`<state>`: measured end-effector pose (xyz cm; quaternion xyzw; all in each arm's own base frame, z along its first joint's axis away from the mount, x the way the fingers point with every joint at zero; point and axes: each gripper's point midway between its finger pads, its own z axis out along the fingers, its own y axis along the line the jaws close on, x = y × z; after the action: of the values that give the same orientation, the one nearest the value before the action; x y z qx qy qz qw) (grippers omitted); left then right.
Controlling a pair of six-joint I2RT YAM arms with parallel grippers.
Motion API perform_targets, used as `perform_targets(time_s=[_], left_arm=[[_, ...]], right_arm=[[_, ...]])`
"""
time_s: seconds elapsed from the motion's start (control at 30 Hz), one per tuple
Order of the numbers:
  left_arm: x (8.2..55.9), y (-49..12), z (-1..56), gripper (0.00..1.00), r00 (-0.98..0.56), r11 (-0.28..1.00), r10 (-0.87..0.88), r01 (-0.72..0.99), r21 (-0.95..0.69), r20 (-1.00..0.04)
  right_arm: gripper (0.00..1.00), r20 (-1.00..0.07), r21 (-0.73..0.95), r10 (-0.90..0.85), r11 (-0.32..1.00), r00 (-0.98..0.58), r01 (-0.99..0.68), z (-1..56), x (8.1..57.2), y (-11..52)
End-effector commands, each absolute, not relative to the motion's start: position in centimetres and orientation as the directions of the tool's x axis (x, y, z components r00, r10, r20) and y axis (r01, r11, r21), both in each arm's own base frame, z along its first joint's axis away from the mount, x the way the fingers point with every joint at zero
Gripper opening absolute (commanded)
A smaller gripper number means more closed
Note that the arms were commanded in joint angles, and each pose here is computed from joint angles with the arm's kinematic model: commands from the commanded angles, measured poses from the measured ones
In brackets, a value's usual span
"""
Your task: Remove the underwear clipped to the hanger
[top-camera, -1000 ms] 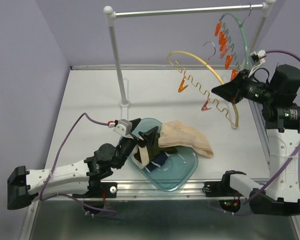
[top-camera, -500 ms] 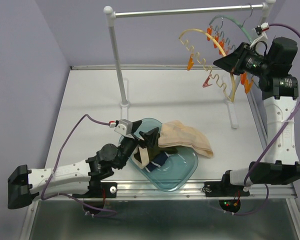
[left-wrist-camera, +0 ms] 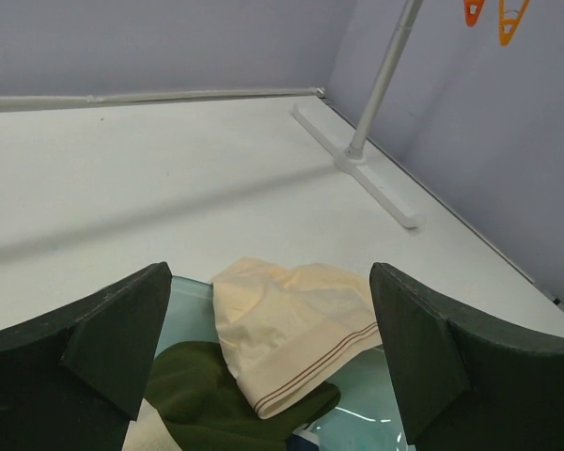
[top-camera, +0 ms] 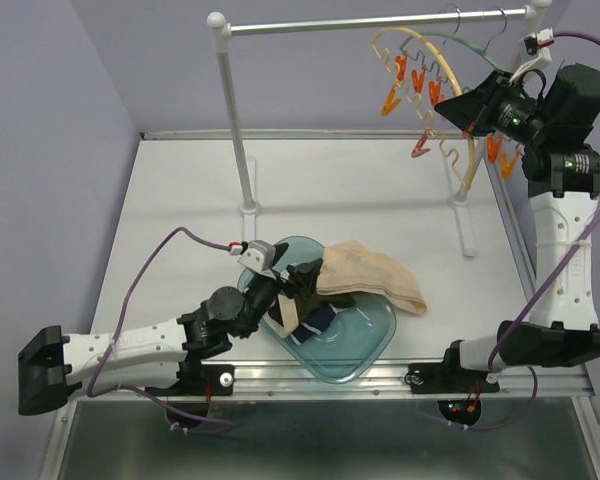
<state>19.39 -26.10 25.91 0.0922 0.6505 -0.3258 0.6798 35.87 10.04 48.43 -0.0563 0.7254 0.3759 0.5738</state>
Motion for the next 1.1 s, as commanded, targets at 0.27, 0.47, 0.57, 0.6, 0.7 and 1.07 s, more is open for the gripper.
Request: perform_targets(time_s=[0.27,0.47,0.57,0.6,0.7,1.07], left_arm=[[19.5,-29.5,28.8,0.99,0.016,0.736,-0.227,0.658,-0.161,-0.974],[18.5,-32.5,29.0,0.99,0.072,0.65,-0.133,0.759,-0.032,-0.989],[18.4,-33.7,29.0,0.99,0.081,0.618,-0.1,0.787,0.002,-0.992],[18.6,-33.9,29.1,0.99,0.08,0.614,-0.096,0.789,0.004,-0.992],[18.6,-34.9,28.8,0.99,0.071,0.589,-0.078,0.808,0.012,-0.994],[19.2,-38.9,26.3,0.99,0.055,0.481,0.056,0.874,0.075,-0.997]], right_arm=[[0.03,-0.922,0.385,0.343,0.753,-0.181,-0.534,51.8,38.5,9.0],[0.19,-0.936,0.352,0.305,0.772,-0.178,-0.529,50.4,38.0,8.9],[0.25,-0.945,0.325,0.286,0.782,-0.156,-0.531,50.6,37.5,8.8],[0.27,-0.947,0.321,0.284,0.786,-0.152,-0.529,50.6,37.5,8.7],[0.34,-0.948,0.316,0.281,0.791,-0.148,-0.523,50.5,37.4,8.6],[1.0,-0.99,0.098,0.134,0.891,0.051,-0.443,53.2,34.4,6.5]])
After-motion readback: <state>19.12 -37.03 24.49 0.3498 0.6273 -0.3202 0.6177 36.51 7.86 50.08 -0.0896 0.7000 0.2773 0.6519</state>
